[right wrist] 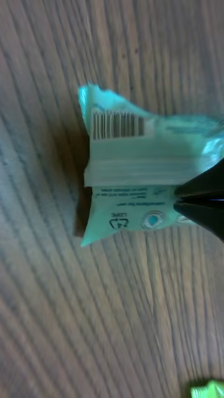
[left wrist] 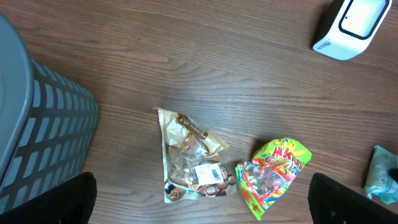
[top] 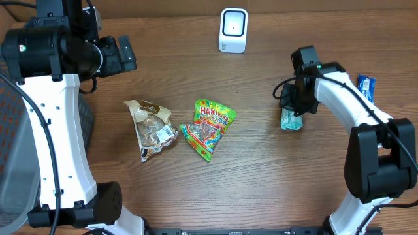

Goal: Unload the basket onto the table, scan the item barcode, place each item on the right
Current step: 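Carry the wipes pack right and lower it near the blue bar, then open the right gripper and move it right off the wipes pack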

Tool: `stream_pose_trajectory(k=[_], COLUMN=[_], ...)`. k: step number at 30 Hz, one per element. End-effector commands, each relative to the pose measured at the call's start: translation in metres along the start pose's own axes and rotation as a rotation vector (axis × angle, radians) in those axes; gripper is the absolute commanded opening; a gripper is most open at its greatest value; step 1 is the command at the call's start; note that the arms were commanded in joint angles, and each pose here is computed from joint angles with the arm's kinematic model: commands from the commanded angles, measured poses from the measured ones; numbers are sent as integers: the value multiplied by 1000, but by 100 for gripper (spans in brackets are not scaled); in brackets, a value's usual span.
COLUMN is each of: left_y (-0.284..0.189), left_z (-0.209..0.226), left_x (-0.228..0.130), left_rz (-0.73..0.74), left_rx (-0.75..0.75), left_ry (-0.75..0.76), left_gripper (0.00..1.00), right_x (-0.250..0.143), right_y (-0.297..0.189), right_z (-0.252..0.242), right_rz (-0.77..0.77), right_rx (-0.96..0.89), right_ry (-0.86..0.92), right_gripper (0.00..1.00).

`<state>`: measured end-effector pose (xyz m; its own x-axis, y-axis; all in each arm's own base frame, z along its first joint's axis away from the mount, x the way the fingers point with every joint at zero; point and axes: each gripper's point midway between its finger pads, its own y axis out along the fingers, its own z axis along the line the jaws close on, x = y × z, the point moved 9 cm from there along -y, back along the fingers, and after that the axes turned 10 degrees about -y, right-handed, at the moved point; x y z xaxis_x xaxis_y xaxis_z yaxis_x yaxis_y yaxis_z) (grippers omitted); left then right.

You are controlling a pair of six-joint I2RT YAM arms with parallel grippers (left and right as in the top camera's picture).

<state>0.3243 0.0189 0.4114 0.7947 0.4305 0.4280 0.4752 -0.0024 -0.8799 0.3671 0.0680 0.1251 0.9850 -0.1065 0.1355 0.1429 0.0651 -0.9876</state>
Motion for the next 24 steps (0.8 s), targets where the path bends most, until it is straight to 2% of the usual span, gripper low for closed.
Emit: stream_pose_trajectory(k=[1, 11, 16, 20, 24], left_y=[-7, -7, -7, -7, -7], left_z=[-1, -1, -1, -1, -1], left_x=[-3, -3, -3, -3, -3], left_rz=[-11, -11, -11, -11, -11], left_rx=[-18, -18, -18, -18, -18], left_ry=[-13, -13, -13, -13, -13], left_gripper=[100, 100, 100, 100, 100], right_x=[-12, -38, -41, -43, -27], right_y=[16, 36, 35, 26, -3], right_z=[-6, -13, -2, 17, 22], right_rz=[24, 104, 139, 169, 92], right_rx=[-26, -42, 104, 361, 519], right_ry=[3, 15, -79, -142, -163], right_gripper=[4, 5, 17, 27, 40])
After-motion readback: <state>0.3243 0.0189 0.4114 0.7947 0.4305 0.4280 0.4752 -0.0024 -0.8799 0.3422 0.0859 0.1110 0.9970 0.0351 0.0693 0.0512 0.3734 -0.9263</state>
